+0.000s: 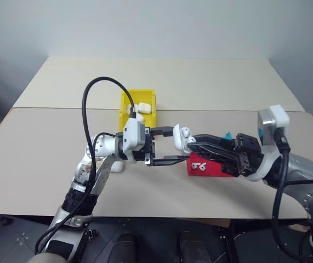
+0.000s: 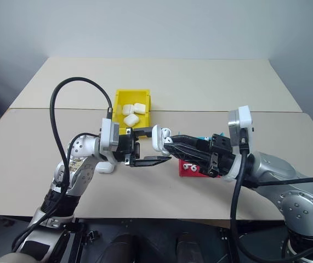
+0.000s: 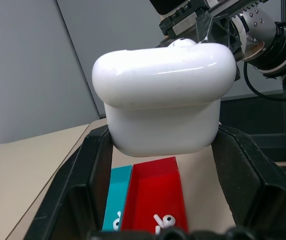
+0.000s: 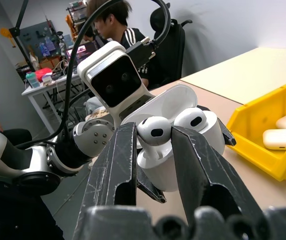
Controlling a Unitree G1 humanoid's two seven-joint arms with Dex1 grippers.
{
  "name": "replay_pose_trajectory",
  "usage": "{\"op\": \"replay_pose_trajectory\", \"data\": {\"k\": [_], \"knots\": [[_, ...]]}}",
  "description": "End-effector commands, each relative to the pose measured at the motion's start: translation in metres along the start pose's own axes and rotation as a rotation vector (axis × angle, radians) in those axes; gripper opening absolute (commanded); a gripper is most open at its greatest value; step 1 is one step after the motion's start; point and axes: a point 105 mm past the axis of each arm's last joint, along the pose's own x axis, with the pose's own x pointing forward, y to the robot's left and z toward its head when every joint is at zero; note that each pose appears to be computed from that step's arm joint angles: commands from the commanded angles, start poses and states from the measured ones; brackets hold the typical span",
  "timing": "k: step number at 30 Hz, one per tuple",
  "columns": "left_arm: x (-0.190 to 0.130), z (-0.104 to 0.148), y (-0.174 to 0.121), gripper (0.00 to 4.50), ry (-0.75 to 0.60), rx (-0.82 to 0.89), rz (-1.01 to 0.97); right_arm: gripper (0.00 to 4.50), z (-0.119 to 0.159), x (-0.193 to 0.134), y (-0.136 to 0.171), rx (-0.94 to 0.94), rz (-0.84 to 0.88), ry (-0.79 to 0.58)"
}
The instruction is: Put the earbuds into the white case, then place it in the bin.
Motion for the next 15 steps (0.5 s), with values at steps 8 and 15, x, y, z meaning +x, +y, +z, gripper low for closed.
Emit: {"op": "replay_pose_trajectory", "data": {"k": [8,15], "knots": [[0.0047,0.0106,0.0014,2.72,-0.028,0.056,-0.013,2.55,0.0047,0.0013,0.0113,-0.091,0.039,-0.004],[0.0045,0.0102,0.0023,2.72,-0.024,0.056,-0.008,2.86,0.0033,-0.0062,0.009,-0.107,0.031,0.013]]}}
